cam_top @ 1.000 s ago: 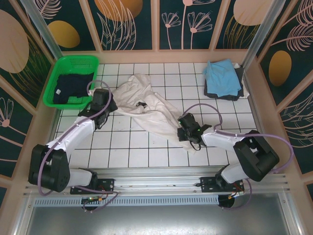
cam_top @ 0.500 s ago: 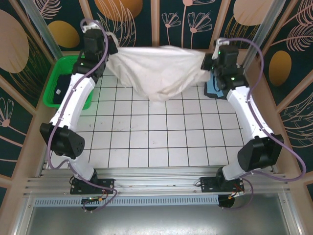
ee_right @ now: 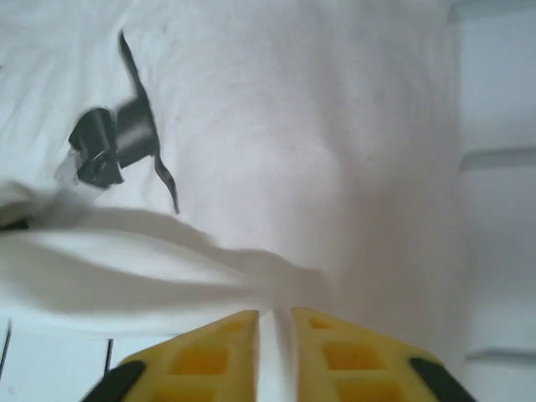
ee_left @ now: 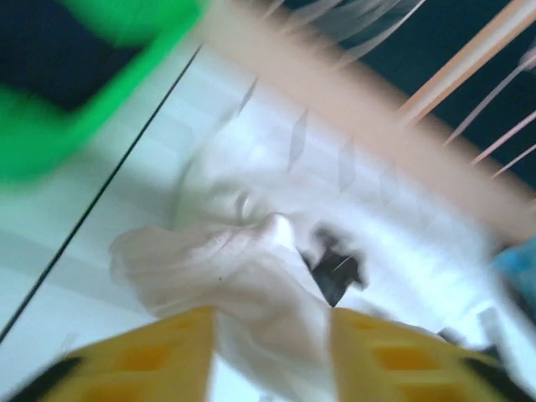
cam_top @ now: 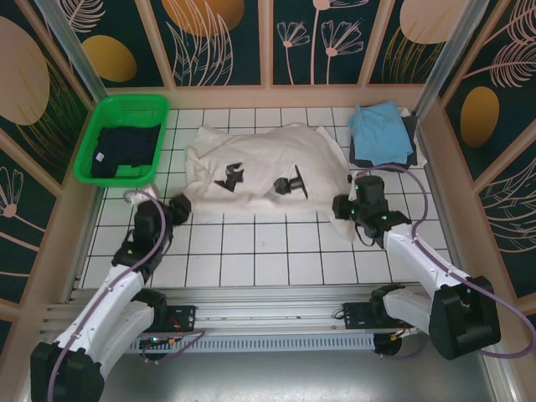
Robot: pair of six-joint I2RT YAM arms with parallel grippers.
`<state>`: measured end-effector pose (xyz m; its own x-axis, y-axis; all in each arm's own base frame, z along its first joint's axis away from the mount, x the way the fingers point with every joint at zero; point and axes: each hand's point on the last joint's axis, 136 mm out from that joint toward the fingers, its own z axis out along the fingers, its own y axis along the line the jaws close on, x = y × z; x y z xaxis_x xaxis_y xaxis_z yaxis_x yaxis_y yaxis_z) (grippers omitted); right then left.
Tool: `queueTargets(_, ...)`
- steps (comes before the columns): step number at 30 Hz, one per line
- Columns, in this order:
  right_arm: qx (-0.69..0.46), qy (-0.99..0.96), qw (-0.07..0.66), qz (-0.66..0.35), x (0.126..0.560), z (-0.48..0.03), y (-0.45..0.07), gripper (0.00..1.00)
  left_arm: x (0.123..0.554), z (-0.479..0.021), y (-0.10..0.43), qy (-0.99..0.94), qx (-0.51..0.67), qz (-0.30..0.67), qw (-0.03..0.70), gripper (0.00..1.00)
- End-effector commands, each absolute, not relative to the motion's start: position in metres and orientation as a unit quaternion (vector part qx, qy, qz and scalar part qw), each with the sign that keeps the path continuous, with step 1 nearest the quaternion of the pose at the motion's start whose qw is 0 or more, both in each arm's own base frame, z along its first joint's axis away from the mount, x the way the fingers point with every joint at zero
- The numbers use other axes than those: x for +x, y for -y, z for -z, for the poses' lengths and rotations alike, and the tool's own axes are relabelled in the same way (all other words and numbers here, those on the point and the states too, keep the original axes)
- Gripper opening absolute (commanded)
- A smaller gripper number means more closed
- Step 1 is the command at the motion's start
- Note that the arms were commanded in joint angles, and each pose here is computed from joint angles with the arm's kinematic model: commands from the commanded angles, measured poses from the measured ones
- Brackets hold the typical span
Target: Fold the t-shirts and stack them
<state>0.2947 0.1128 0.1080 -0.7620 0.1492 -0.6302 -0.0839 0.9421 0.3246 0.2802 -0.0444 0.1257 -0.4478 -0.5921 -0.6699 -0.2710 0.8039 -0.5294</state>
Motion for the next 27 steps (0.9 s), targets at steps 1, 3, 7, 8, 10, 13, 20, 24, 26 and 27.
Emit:
queueTargets(1,0.043,-0.902,0.368,-0.222,0.297,-0.135,-0.127,0.34,0.28,-0.136,0.041,-0.801,-0.319,0.21,0.46,0.74)
queueTargets(3,0.044,-0.898,0.381,-0.218,0.299,-0.14,-0.124,0.47,0.284,-0.139,0.038,-0.804,-0.321,0.197,0.46,0.76)
queueTargets(7,0.075,-0.905,0.385,-0.165,0.306,-0.133,-0.104,0.6,0.307,-0.142,0.047,-0.828,-0.289,0.175,0.447,0.76)
queueTargets(8,0.085,-0.908,0.382,-0.151,0.308,-0.128,-0.098,0.6,0.315,-0.14,0.052,-0.839,-0.276,0.172,0.436,0.76)
queueTargets(10,0.112,-0.912,0.374,-0.127,0.31,-0.118,-0.084,0.61,0.331,-0.132,0.061,-0.861,-0.256,0.158,0.409,0.74)
queueTargets(13,0.163,-0.916,0.357,-0.089,0.311,-0.101,-0.062,0.63,0.355,-0.115,0.072,-0.887,-0.232,0.14,0.374,0.64)
queueTargets(20,0.245,-0.906,0.34,-0.06,0.296,-0.074,-0.027,0.61,0.394,-0.082,0.108,-0.918,-0.175,0.143,0.325,0.48)
queueTargets(24,0.265,-0.908,0.318,-0.066,0.288,-0.06,-0.024,0.6,0.412,-0.058,0.132,-0.931,-0.154,0.136,0.303,0.44)
queueTargets(26,0.272,-0.908,0.309,-0.069,0.285,-0.055,-0.024,0.61,0.425,-0.048,0.132,-0.935,-0.155,0.117,0.296,0.43)
queueTargets(27,0.275,-0.908,0.308,-0.071,0.284,-0.053,-0.025,0.62,0.43,-0.042,0.127,-0.938,-0.158,0.094,0.293,0.42)
